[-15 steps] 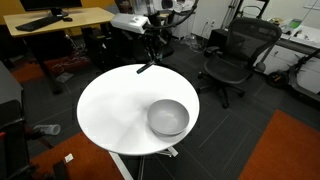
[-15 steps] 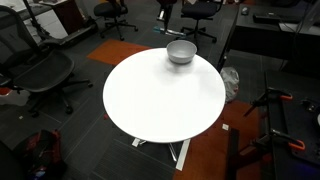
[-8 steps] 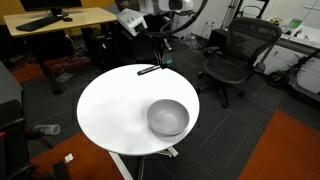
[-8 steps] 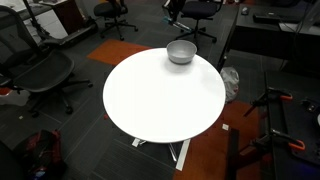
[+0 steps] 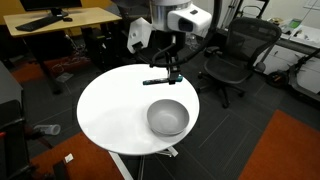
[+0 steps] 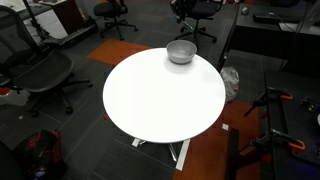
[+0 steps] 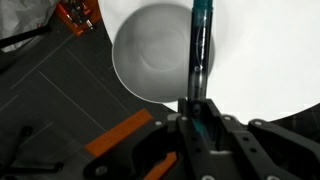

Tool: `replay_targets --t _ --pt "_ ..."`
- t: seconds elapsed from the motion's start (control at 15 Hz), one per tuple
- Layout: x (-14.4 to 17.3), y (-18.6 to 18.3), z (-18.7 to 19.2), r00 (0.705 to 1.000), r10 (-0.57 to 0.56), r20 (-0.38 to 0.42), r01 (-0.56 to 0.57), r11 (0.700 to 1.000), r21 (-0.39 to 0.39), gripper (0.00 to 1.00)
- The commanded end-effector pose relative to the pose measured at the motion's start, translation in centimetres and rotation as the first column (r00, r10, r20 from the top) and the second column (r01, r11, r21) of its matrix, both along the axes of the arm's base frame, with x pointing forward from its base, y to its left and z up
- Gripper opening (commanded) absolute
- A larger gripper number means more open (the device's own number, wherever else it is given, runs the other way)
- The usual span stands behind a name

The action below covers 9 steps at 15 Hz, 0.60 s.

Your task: Put the marker in the grey bowl

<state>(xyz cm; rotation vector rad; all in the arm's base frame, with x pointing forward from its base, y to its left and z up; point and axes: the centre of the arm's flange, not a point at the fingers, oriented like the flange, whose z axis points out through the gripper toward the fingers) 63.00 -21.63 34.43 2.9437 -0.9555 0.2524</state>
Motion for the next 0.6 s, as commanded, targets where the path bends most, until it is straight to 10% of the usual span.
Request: replay_targets --t 0.0,0.53 --pt "0.2 -1.2 -2.2 0.995 -0.097 0.013 0.097 0.995 0.004 0.05" --pt "1.2 -2.5 -8.0 0.988 -0.151 0.007 0.151 0.988 -0.005 0.05"
